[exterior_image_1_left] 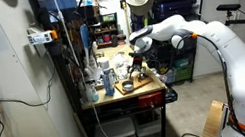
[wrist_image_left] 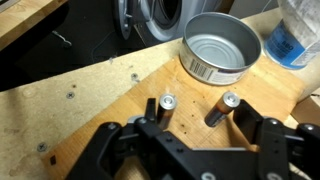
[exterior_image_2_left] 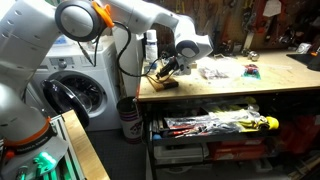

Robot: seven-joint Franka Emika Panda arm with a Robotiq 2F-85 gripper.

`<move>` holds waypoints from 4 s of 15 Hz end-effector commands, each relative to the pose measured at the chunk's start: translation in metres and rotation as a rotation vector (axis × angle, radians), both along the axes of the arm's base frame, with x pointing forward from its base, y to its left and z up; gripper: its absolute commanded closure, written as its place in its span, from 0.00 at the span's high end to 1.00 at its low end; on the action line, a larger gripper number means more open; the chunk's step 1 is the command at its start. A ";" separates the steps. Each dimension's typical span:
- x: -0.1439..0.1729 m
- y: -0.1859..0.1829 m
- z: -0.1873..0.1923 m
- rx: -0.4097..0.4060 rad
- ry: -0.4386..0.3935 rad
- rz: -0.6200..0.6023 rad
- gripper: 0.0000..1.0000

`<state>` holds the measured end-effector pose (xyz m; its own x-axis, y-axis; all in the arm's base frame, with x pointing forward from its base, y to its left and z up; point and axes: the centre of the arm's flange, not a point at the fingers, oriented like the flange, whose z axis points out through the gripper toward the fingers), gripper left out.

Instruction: Put the white can on the wooden boar, then put the batteries in the can

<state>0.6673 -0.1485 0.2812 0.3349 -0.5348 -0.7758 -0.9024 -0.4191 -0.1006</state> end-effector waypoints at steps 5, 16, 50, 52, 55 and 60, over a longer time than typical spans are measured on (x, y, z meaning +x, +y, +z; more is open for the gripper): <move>0.006 -0.005 -0.002 0.024 0.032 0.006 0.79; 0.008 -0.005 -0.003 0.021 0.036 0.009 0.67; 0.003 -0.037 0.062 -0.012 -0.363 0.264 1.00; 0.000 -0.041 0.068 -0.011 -0.430 0.344 1.00; -0.004 -0.044 0.066 0.003 -0.481 0.427 1.00; -0.008 -0.036 0.050 0.027 -0.511 0.479 1.00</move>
